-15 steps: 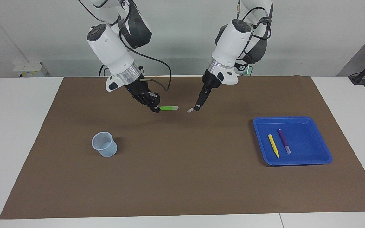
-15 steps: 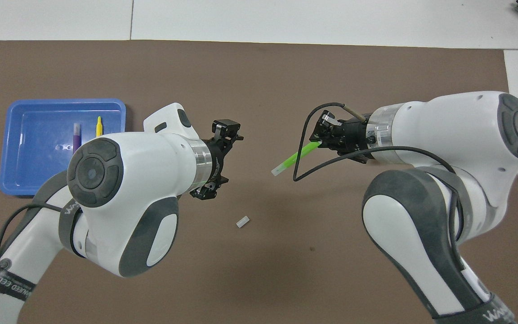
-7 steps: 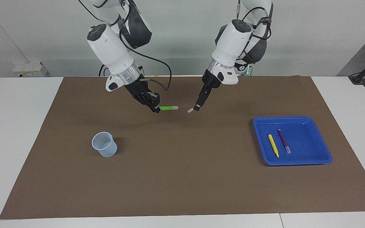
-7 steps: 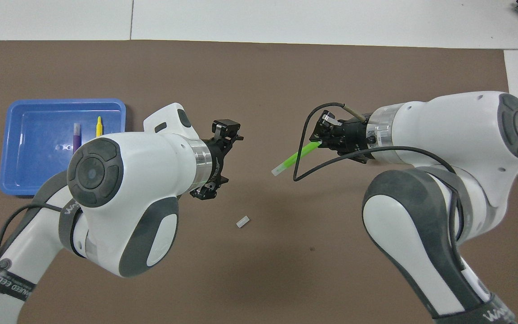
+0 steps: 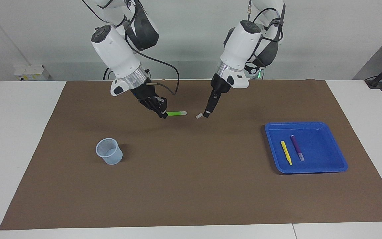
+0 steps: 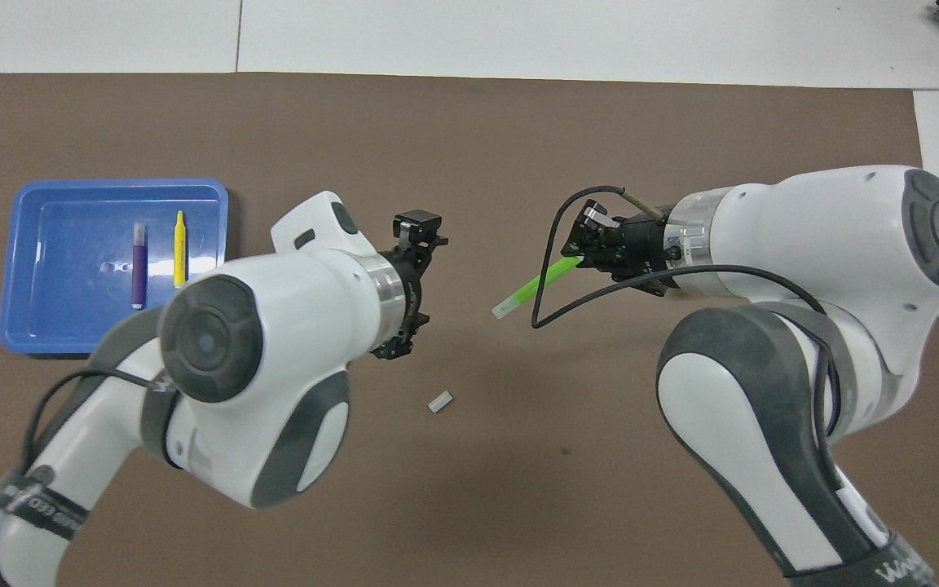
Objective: Right arm passes pens to left for tray arrangement
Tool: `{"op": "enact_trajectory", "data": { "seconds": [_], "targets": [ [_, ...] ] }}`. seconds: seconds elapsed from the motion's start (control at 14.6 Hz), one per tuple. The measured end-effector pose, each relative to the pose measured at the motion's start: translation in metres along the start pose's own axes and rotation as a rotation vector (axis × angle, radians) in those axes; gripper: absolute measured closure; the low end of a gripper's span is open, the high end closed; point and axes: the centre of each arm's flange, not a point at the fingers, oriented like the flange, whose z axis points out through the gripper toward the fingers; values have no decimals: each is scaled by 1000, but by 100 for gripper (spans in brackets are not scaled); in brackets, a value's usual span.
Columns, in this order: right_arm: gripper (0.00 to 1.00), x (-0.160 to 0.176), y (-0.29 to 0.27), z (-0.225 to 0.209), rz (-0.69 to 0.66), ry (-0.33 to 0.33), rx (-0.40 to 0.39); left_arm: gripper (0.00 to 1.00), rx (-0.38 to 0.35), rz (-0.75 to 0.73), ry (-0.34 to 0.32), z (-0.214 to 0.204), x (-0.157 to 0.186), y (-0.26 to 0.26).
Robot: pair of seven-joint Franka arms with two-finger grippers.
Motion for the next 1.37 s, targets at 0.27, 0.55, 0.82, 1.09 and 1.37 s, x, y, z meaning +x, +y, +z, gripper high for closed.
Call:
{"op": "enact_trajectory", "data": {
  "seconds": [0.27,0.55,0.82,1.09,1.37],
  "targets": [
    [81,0,0,0,6,0,0,0,-8,-72,-19,32,-50,-21],
    [81,1,0,-1,80,4,3,0,-30,-186,-16,28,-37,-11],
    [81,2,-6,-4,213,1,75,0,-98,-491,-67,22,-37,-3],
    [81,-4,-14,-3,280,-2,116,0,-93,-618,-75,29,-39,-8],
    [81,-4,-14,-3,285,-3,118,8,-90,-629,-75,29,-39,-9]
  ]
}}
